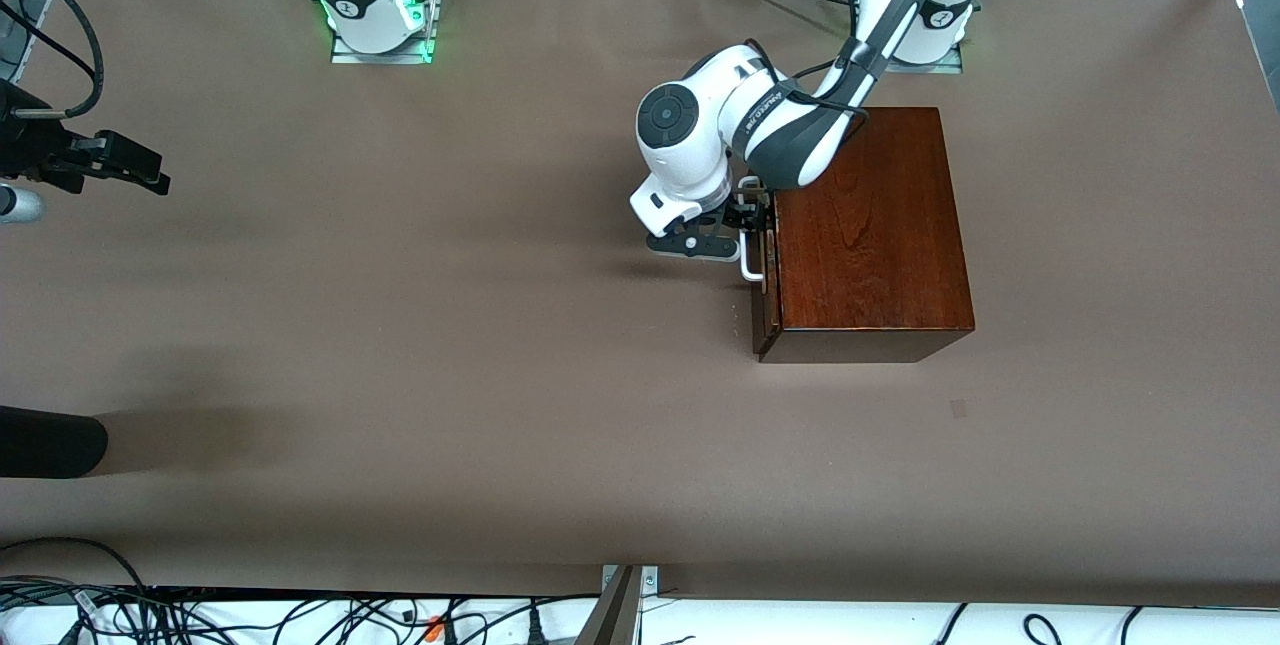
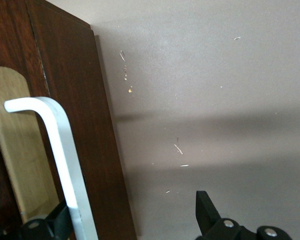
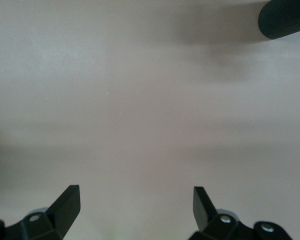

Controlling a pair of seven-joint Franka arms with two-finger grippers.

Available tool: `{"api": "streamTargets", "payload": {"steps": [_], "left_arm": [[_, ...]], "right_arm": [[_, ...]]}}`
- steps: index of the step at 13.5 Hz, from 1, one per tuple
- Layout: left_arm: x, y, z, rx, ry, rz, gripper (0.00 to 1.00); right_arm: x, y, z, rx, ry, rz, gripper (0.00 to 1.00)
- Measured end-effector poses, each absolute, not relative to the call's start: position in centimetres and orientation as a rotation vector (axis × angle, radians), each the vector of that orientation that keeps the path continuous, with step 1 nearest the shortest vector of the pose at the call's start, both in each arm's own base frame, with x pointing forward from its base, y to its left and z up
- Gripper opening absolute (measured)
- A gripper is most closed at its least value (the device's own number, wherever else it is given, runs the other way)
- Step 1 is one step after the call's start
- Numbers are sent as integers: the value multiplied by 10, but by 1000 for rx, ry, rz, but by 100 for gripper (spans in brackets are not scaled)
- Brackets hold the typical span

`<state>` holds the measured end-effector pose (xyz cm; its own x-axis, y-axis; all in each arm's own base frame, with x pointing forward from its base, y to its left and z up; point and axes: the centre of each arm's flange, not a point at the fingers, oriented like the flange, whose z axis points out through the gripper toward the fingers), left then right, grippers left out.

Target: Open drawer, take yellow block, close drawer

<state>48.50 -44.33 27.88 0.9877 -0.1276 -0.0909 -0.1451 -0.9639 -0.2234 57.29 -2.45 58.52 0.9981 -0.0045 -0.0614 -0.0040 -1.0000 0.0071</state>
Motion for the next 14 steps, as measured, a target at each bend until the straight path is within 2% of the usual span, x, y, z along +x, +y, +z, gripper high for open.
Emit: {"api": "streamTargets", "payload": {"steps": [14], "left_arm": [[475, -482, 275, -2996, 63, -60, 100]], "right_arm": [[573, -24, 585, 3133, -7, -97, 100]]}}
